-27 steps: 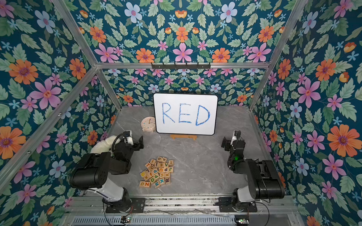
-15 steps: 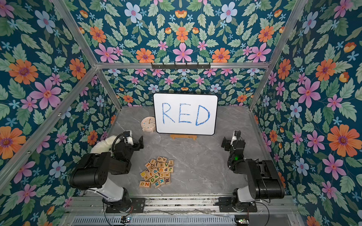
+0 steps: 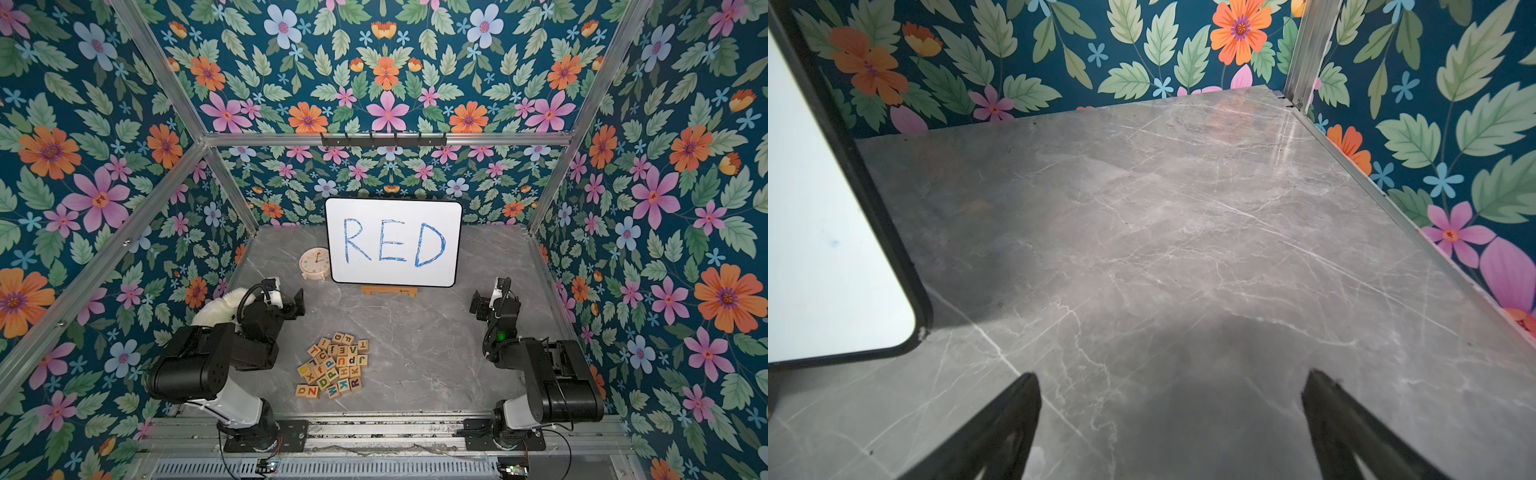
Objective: Assemble the uppercase word "red" with letter blocks
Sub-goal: Pick up the letter block from the center of the board.
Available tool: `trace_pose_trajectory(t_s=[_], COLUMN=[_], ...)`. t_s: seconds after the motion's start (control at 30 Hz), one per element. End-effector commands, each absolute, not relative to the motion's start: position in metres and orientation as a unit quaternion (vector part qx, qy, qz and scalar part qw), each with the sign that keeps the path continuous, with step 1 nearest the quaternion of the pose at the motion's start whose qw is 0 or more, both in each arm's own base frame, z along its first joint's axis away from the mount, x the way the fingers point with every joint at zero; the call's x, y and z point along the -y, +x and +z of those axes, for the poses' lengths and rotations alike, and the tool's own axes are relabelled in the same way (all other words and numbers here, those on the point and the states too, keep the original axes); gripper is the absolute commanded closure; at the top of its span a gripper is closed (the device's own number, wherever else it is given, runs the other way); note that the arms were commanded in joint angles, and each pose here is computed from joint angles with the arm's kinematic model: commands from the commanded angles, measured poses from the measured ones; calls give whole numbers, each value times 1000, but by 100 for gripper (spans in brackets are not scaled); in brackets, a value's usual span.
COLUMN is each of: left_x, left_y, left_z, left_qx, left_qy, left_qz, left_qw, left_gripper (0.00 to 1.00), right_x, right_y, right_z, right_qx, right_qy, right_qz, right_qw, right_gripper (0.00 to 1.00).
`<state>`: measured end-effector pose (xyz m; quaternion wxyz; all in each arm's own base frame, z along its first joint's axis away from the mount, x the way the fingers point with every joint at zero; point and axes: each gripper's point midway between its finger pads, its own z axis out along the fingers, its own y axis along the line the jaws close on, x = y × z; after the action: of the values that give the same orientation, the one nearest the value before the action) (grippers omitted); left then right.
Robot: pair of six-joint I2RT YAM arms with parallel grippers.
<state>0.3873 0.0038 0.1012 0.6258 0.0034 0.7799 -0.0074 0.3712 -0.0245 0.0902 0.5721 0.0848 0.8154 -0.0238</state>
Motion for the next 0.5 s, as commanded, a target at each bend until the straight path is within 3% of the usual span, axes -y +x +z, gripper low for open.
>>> trace_pose_trajectory(t_s=[0.0, 0.33, 0.47], left_x=[-4, -4, -7], left_y=[389, 389, 388], left_z=[110, 110, 126], left_qx=[-769, -769, -762], left_qy=[7, 7, -3], left_qz=[-5, -5, 0], left_qw=[639, 639, 648], left_gripper=[1, 1, 1], right_x=[24, 25, 18], right_y=[375, 374, 364], right_z=[100, 100, 122], right_qx=[-804, -804, -785], right_qy=[83, 83, 66], right_qz=[-21, -24, -15], right_qw=[588, 589, 616], right_gripper=[1, 1, 1])
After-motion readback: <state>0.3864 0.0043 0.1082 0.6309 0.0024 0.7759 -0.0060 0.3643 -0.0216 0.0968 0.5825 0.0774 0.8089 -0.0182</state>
